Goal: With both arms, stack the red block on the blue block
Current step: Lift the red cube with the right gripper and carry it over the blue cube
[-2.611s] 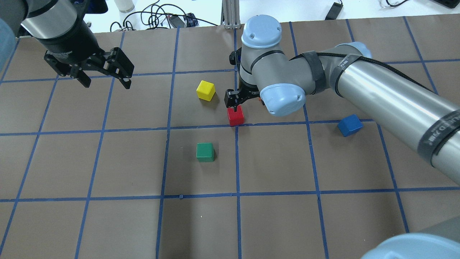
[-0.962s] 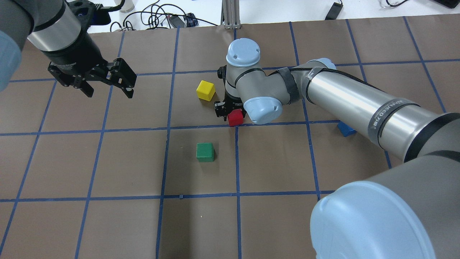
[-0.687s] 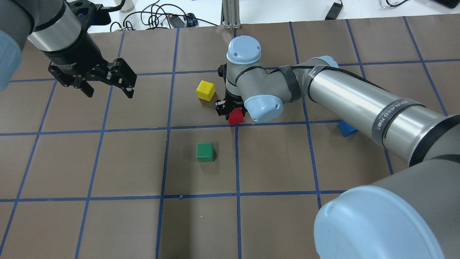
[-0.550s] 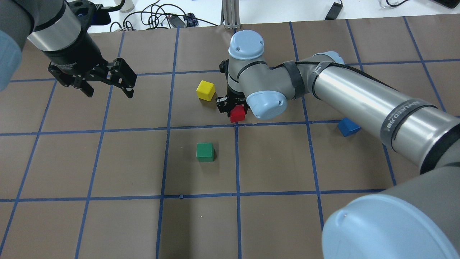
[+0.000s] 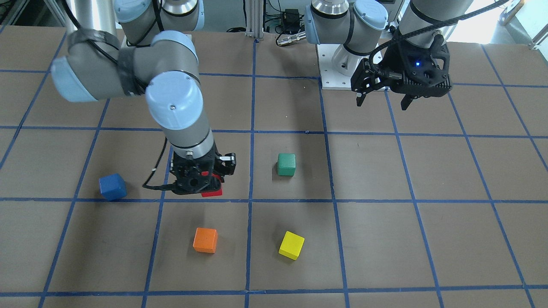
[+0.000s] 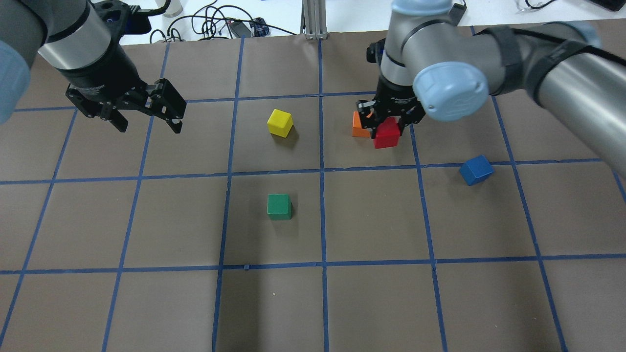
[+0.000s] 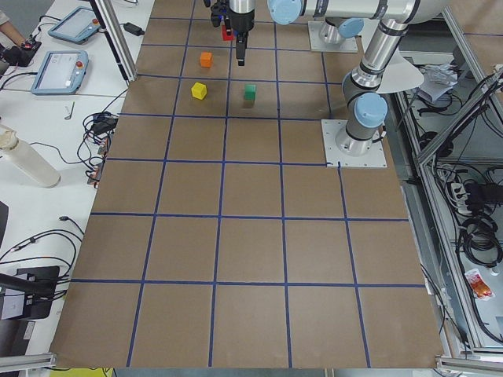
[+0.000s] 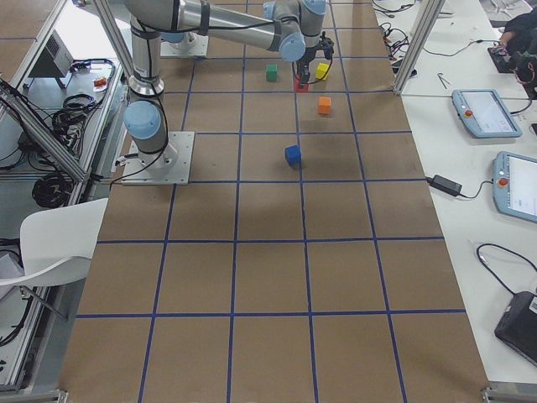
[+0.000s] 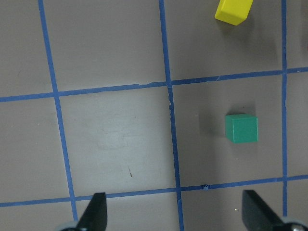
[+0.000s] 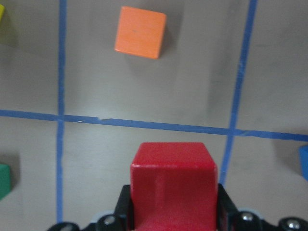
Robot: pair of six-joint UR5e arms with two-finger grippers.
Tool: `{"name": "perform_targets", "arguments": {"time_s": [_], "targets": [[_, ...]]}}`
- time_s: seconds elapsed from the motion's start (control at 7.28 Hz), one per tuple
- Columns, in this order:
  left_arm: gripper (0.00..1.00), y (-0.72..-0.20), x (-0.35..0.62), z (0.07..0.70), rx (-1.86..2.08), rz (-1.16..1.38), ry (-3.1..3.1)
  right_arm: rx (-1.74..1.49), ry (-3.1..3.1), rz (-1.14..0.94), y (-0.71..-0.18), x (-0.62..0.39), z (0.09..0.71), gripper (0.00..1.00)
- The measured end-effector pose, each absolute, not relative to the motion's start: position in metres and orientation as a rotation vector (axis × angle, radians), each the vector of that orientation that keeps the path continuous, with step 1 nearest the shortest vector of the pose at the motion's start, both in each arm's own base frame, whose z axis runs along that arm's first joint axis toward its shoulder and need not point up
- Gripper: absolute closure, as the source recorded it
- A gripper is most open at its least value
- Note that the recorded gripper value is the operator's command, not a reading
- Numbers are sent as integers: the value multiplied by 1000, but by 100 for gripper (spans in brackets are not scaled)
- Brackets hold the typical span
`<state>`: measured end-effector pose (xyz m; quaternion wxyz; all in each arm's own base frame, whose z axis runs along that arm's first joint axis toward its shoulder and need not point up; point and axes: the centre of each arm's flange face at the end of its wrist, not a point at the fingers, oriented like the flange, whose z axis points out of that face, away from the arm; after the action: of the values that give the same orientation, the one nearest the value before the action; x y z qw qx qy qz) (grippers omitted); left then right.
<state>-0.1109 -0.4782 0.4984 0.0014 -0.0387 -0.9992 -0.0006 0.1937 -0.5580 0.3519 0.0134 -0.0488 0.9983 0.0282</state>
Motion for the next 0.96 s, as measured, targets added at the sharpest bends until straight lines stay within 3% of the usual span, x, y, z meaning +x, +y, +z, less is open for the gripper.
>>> {"name": "perform_targets", "arguments": {"time_s": [0.27,0.96], "targets": [[0,-479,-111,498,-122,-4,-3136,-265,3141,149,-535,120,365,100],[0,-480,-111,497,-122,-6,-3137,-580,3100,72,-525,23,313,100]]}}
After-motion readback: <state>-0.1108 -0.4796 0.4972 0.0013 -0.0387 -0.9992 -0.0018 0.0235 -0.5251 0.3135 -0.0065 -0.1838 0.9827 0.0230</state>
